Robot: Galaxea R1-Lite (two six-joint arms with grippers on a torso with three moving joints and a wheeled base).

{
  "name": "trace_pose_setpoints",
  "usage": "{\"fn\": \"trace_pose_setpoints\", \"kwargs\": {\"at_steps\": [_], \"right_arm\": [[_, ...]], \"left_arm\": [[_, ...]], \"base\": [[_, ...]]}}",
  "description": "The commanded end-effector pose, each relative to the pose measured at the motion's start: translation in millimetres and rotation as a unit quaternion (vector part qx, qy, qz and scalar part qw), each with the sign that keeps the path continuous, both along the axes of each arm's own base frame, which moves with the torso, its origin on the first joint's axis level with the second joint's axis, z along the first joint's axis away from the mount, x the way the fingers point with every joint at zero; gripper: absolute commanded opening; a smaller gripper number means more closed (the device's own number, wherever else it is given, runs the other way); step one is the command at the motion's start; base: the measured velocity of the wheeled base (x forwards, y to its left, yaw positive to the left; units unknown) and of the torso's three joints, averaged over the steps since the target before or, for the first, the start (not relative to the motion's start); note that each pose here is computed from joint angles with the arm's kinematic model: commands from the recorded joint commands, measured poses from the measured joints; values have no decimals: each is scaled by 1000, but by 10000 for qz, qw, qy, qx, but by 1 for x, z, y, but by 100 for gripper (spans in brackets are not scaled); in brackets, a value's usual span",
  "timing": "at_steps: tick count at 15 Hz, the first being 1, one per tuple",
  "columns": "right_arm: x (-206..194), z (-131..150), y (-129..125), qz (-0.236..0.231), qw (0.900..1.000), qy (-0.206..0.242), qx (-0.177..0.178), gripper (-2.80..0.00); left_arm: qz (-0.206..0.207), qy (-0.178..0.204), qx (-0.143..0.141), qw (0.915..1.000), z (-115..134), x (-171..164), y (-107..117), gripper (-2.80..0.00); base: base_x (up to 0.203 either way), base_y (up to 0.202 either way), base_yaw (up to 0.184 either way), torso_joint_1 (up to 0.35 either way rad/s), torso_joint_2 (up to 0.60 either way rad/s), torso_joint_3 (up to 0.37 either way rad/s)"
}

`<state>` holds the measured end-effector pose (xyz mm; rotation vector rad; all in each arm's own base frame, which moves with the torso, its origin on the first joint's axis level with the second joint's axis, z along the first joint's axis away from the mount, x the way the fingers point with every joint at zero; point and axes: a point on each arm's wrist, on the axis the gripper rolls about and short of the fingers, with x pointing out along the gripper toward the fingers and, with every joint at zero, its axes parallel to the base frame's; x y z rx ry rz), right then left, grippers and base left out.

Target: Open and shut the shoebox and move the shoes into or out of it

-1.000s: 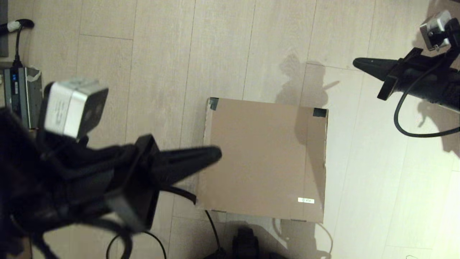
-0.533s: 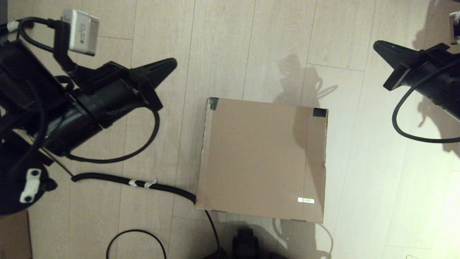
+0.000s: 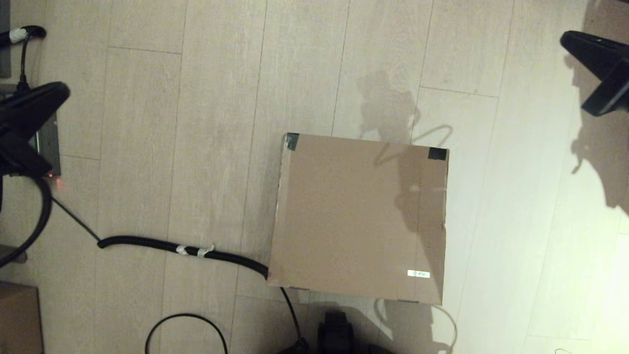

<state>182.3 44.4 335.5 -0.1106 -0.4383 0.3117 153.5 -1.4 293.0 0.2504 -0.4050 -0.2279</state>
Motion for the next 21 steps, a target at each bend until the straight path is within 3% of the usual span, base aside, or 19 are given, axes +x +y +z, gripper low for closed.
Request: {"fn": "trace_pose_setpoints", "kwargs": {"at_steps": [1, 4, 7, 11, 12, 13, 15, 16, 21], "right_arm": [[-55, 17, -11, 42, 9992, -374, 94, -280], [-115, 11, -29, -215, 9978, -626, 80, -280], [-171, -17, -39, -359, 9960, -813, -20, -280], [-227, -71, -43, -565, 9963, -644, -103, -280], [-236, -86, -42, -526, 9974, -480, -74, -280], [-244, -101, -42, -400, 9986, -332, 6, -280], [-247, -128, -40, 25, 9981, 281, 549, -280], [-245, -135, -39, 72, 9967, 477, 650, -280], [-248, -150, -39, 139, 9971, 474, 577, -280]], "left_arm": [[395, -597, 63, 9974, 0, -61, 5, -280], [567, -779, 151, 9952, -10, -108, 2, -280], [404, -363, 68, 9985, -23, -151, -6, -280], [342, 49, -47, 9994, -54, -191, -15, -280], [352, 217, -60, 9991, -64, -192, -16, -280], [244, 124, -88, 9996, -63, -190, -16, -280], [-94, 298, -325, 9990, -48, -180, -14, -280], [-182, 331, -440, 9983, -39, -176, -13, -280], [-758, 271, -388, 9960, -46, -185, -11, -280]], "base": [[0, 0, 0, 0, 0, 0], [0, 0, 0, 0, 0, 0], [0, 0, 0, 0, 0, 0], [0, 0, 0, 0, 0, 0], [0, 0, 0, 0, 0, 0], [0, 0, 0, 0, 0, 0], [0, 0, 0, 0, 0, 0], [0, 0, 0, 0, 0, 0], [0, 0, 0, 0, 0, 0]]}}
